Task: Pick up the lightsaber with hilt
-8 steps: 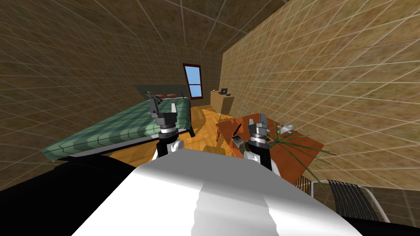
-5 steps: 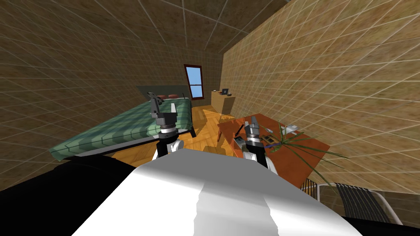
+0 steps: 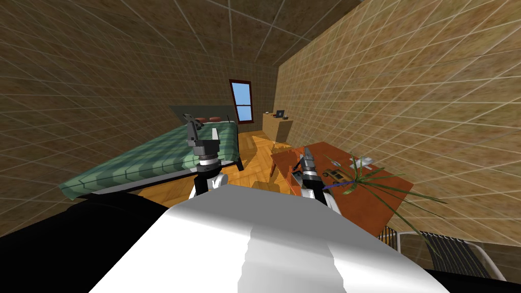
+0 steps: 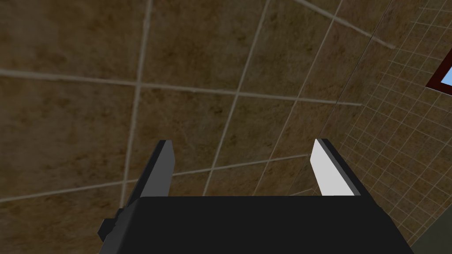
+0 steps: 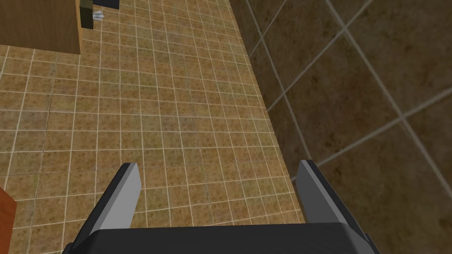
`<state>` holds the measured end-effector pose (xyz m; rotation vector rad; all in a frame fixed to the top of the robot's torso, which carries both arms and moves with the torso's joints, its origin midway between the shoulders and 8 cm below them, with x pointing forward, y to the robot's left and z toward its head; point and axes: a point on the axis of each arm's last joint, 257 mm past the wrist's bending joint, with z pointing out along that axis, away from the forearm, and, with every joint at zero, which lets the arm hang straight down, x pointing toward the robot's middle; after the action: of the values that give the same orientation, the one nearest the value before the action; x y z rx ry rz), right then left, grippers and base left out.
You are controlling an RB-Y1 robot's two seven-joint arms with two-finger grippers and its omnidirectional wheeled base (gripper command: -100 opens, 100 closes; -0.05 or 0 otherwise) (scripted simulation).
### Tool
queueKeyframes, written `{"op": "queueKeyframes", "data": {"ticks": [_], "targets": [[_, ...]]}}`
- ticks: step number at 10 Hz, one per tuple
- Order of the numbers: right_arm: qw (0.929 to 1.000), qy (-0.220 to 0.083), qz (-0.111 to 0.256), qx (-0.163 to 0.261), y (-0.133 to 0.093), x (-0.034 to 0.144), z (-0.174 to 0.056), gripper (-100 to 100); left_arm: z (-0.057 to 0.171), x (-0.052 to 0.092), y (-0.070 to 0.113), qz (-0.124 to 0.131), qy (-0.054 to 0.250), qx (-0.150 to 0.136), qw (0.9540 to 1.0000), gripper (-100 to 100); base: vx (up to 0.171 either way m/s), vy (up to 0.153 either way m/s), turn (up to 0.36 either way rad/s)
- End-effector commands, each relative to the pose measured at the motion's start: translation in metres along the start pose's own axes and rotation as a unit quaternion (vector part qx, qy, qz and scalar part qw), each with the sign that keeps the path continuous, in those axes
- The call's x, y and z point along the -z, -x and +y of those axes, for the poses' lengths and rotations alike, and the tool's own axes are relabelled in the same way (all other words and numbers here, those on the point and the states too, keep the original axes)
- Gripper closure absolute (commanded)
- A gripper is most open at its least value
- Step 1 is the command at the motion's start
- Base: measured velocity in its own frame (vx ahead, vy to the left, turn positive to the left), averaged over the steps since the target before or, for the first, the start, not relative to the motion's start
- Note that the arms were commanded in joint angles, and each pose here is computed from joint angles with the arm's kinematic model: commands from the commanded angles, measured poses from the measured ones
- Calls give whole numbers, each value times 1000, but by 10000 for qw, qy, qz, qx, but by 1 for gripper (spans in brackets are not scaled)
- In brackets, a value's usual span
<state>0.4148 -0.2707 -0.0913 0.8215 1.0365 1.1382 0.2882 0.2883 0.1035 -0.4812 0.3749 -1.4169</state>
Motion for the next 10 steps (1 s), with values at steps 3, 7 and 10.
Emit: {"op": "queueKeyframes", "data": {"ticks": [3,7,10], "targets": [[9968,-744,184,205,-13,4,-54,-100,0,0,0,0,0,0,10000,0,29,24,16],[9894,-1357,307,418,-21,13,-100,-100,0,0,0,0,0,0,10000,0,28,28,13],[9814,-1813,309,552,-21,22,-130,-100,0,0,0,0,0,0,10000,0,26,34,11]]}}
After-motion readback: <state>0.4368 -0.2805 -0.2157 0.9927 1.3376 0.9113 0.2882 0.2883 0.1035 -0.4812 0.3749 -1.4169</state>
